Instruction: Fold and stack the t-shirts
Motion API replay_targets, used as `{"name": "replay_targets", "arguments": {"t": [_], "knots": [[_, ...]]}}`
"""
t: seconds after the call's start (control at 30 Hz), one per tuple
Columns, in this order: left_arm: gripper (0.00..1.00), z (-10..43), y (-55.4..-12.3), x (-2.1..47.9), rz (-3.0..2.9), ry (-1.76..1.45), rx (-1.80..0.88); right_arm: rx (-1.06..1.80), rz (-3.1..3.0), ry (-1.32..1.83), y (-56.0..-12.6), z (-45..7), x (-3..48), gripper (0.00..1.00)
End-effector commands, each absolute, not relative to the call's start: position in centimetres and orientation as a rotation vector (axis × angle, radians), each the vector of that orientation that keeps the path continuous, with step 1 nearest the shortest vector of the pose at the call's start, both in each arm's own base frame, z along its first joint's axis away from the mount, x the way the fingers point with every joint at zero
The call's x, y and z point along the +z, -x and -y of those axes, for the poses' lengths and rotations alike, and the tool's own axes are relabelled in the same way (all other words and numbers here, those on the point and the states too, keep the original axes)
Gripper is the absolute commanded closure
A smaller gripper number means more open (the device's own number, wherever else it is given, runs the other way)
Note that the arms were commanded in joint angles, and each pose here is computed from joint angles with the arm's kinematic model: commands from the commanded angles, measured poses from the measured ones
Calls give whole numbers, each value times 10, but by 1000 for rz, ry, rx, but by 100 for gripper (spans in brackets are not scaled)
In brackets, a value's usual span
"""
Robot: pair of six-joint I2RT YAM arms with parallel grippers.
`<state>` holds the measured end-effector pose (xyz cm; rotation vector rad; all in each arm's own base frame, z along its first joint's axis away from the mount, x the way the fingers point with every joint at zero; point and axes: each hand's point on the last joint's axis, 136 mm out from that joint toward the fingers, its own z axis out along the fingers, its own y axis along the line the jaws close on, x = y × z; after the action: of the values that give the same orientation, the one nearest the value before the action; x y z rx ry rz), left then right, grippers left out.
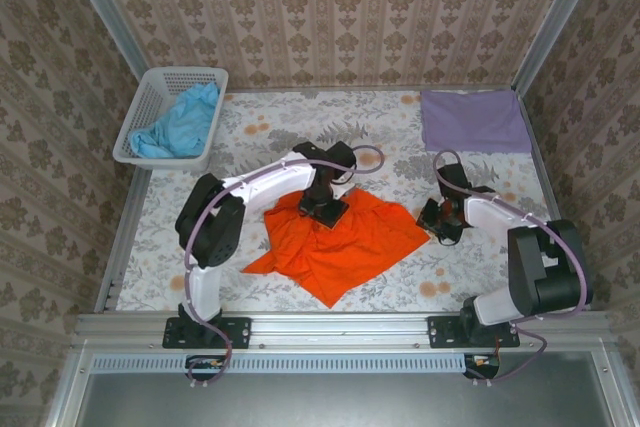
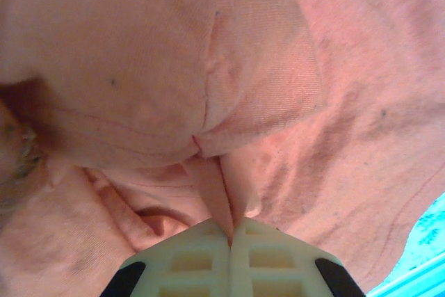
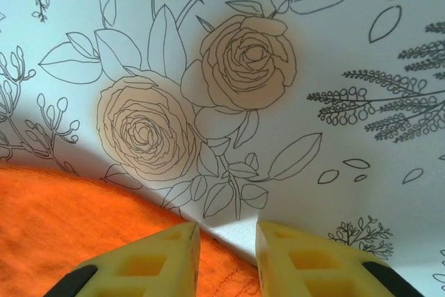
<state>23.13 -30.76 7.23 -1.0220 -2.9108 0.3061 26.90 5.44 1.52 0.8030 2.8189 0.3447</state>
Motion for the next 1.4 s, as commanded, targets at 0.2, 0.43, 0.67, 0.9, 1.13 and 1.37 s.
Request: {"name": "replay_targets", "arguments": {"t": [0.2, 0.43, 0.67, 0.9, 1.13, 1.37], "knots": [[100, 302, -246, 112, 3008, 979, 373, 264, -2788, -895, -250, -41, 40, 58], [100, 300, -250, 120, 3033, 930, 433, 301, -2849, -891, -244, -48, 34, 55], [100, 298, -246, 118, 3030, 912, 441, 308, -2931, -875, -249, -59, 16, 65], [100, 296, -245, 120, 3049, 883, 454, 291, -2986, -853, -240, -65, 4, 72], [100, 293, -246, 123, 3073, 879, 450, 379, -2940, -804, -259, -75, 15, 96], [100, 286, -275, 167, 3226, 825, 516, 522, -2714, -680, -292, -84, 91, 100]]}}
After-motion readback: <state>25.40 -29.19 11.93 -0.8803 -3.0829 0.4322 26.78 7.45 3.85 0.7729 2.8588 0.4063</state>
